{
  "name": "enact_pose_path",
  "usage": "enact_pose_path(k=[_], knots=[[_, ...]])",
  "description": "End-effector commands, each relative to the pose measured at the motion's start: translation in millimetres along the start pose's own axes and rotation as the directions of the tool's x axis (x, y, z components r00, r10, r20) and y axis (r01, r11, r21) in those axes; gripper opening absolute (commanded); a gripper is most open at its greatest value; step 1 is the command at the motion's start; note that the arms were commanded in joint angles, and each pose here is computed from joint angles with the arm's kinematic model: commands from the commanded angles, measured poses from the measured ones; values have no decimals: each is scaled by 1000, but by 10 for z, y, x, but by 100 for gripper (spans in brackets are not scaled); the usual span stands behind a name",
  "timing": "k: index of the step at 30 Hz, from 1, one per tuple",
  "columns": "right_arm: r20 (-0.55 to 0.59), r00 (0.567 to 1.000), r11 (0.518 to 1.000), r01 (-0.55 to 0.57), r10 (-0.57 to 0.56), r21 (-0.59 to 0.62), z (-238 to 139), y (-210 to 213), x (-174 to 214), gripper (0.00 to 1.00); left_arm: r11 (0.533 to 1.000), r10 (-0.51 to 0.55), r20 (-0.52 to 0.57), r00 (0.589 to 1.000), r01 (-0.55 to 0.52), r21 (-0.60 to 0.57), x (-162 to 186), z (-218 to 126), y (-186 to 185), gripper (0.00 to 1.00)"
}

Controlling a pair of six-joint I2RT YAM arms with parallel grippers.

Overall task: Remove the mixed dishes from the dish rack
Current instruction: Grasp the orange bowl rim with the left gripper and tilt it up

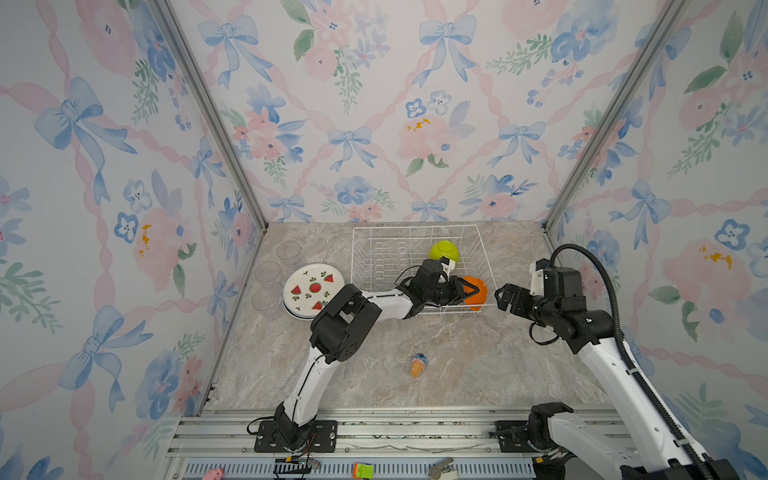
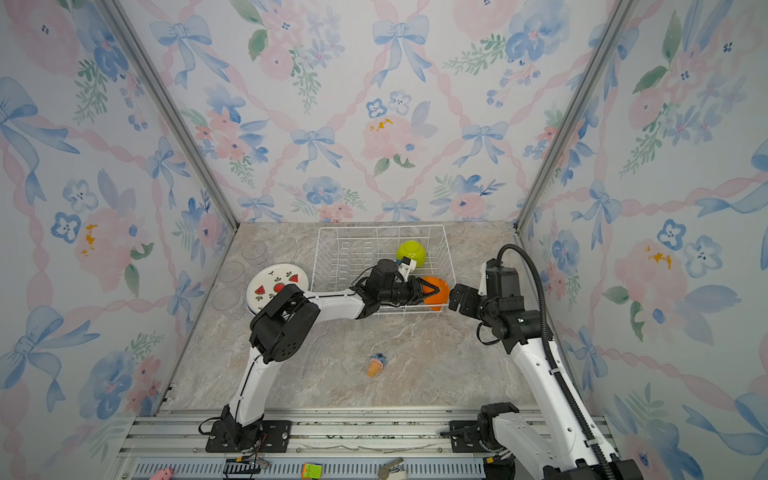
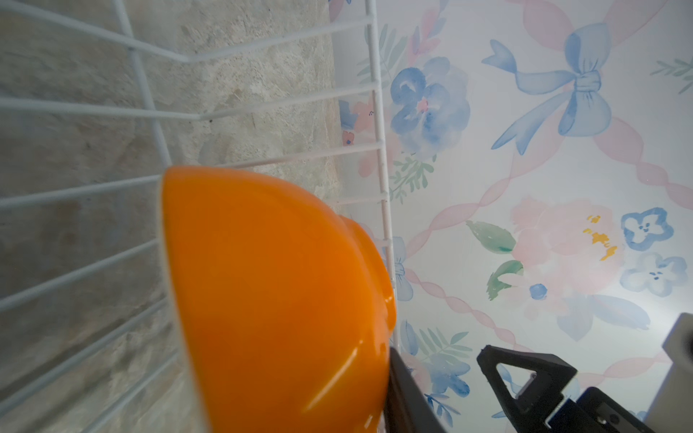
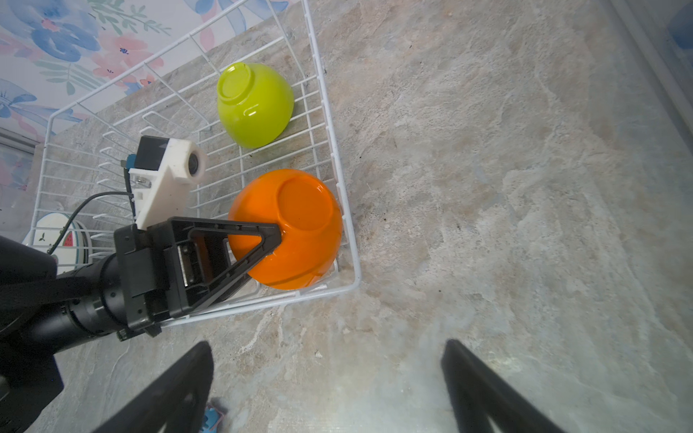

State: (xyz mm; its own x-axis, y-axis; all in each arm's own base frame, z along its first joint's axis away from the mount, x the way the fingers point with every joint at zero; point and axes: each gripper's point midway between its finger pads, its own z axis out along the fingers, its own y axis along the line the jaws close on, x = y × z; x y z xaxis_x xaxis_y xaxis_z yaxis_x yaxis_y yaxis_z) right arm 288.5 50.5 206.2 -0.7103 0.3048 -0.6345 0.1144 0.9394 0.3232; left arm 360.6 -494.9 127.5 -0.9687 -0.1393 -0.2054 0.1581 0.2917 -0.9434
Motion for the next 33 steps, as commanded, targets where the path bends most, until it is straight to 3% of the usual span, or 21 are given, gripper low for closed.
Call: enact_pose_path(k=[1, 4, 10, 16, 25, 33], knots=[[-20, 1000, 1000, -3, 4, 26, 23, -80, 65, 97, 999, 27, -10, 1000, -27, 44, 8, 47, -98, 30], [-14, 1000, 1000, -2, 2, 30, 6, -85, 47, 97, 998, 36, -2, 999, -36, 45, -18, 36, -112, 22], [-8, 1000, 999, 2, -2, 32, -12, -84, 23, 97, 997, 54, 9, 999, -54, 52, -76, 14, -153, 16], [-5, 1000, 1000, -6, 6, 28, -37, -70, 7, 97, 992, 104, 29, 994, -106, 68, -128, -60, -292, 0], [11, 999, 999, -32, 32, 11, -41, -50, 0, 97, 987, 143, 29, 989, -145, 76, -142, -135, -371, 0], [18, 999, 999, -38, 38, -3, -100, -16, -14, 97, 974, 225, 55, 973, -225, -5, -215, -241, -457, 0]])
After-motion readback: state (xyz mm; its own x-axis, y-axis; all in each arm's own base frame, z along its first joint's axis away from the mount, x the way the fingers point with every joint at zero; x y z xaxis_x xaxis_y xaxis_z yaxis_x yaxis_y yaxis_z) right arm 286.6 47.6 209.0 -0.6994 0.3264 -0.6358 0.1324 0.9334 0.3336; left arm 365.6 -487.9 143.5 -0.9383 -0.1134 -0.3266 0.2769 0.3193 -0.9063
